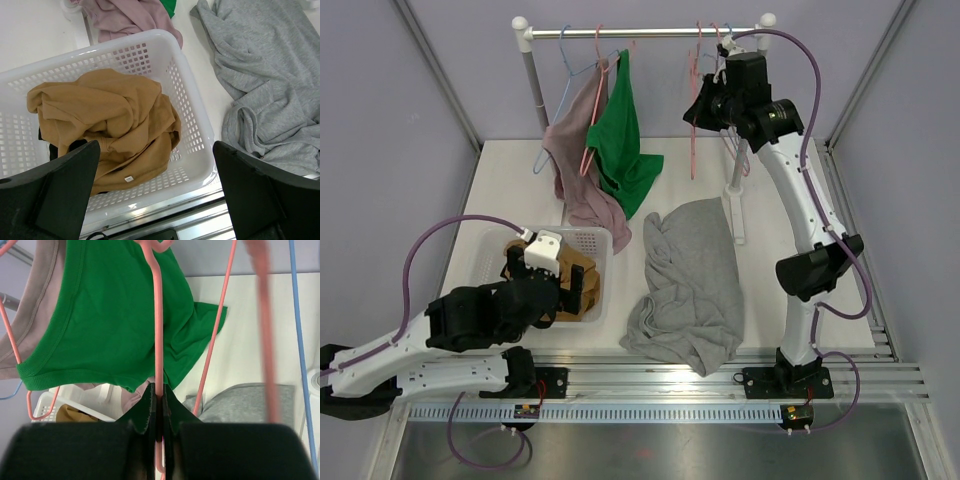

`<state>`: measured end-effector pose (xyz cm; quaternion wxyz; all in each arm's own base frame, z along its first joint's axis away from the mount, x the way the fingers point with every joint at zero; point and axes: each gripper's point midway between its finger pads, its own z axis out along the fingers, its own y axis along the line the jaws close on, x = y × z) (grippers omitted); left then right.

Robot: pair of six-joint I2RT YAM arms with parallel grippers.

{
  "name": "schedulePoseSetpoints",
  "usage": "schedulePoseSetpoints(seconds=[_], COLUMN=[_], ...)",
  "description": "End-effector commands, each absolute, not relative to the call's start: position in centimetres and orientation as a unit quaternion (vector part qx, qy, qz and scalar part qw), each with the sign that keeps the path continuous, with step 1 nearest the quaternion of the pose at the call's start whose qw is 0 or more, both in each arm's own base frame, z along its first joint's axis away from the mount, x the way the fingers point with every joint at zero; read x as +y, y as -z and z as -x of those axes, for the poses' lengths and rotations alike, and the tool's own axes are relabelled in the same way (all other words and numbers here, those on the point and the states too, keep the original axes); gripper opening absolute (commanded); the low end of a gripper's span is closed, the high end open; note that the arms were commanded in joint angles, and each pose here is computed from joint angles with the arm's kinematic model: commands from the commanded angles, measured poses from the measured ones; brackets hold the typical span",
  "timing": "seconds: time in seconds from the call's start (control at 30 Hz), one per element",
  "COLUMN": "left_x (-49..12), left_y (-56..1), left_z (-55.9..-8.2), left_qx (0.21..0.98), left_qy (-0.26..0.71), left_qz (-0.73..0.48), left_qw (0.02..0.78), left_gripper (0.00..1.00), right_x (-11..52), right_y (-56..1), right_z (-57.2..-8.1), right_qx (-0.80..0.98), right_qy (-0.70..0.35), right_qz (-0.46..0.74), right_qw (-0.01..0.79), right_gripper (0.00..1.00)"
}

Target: Remove the tank top from the hanger

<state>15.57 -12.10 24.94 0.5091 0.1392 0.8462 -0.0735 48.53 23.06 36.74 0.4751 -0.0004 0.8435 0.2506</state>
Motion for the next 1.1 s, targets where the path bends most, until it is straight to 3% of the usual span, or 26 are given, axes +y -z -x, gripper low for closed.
schedulePoseSetpoints(seconds=[0.0, 0.1, 0.2, 0.3, 0.43, 0.6, 0.83, 0.87, 0.93, 0.97, 1.07], left_x=[-12.6, -12.9, -13.4, -14.4, -16.9, -22.0, -31.4, -32.2, -34.2, -34.8, -36.9], left_y=[-25.5, -25.8, -26.2, -26.5, -26.3, -24.6, -21.0, -20.0, -17.9, -17.1, -14.1], left_z=[-16.0, -16.1, -16.1, -16.1, -16.2, -16.1, -16.2, -16.3, -16.9, -17.1, -18.0], left_qx=[0.842, 0.841, 0.84, 0.839, 0.836, 0.834, 0.837, 0.841, 0.849, 0.852, 0.863], left_qy=[0.079, 0.083, 0.092, 0.109, 0.143, 0.196, 0.242, 0.236, 0.218, 0.21, 0.175], left_qz=[-0.122, -0.121, -0.12, -0.119, -0.119, -0.145, -0.206, -0.215, -0.227, -0.23, -0.246], left_qw=[0.52, 0.521, 0.522, 0.52, 0.516, 0.495, 0.445, 0.437, 0.425, 0.42, 0.404], left_gripper=[0.99, 0.99, 0.99, 0.99, 0.99, 0.99, 0.99, 0.99, 0.99, 0.99, 0.99], right_x=[21.5, 21.3, 21.2, 21.0, 19.8, 19.2, 16.4, 16.3, 15.5, 15.6, 15.1], right_y=[-40.4, -40.5, -41.0, -41.5, -44.5, -45.5, -46.7, -44.5, -46.1, -43.8, -43.8], right_z=[-47.1, -46.6, -45.9, -45.0, -42.0, -37.3, -27.4, -26.9, -23.3, -22.9, -18.8], right_qx=[0.824, 0.826, 0.824, 0.823, 0.808, 0.799, 0.768, 0.779, 0.74, 0.751, 0.723], right_qy=[-0.256, -0.259, -0.264, -0.266, -0.269, -0.283, -0.303, -0.306, -0.334, -0.343, -0.374], right_qz=[-0.018, -0.017, -0.013, -0.007, 0.008, 0.053, 0.091, 0.081, 0.084, 0.074, 0.09], right_qw=[0.504, 0.5, 0.501, 0.502, 0.524, 0.528, 0.557, 0.541, 0.578, 0.559, 0.574], right_gripper=[0.01, 0.08, 0.35, 0.55, 0.63, 0.98, 1.0, 1.0, 0.99, 0.99, 1.0])
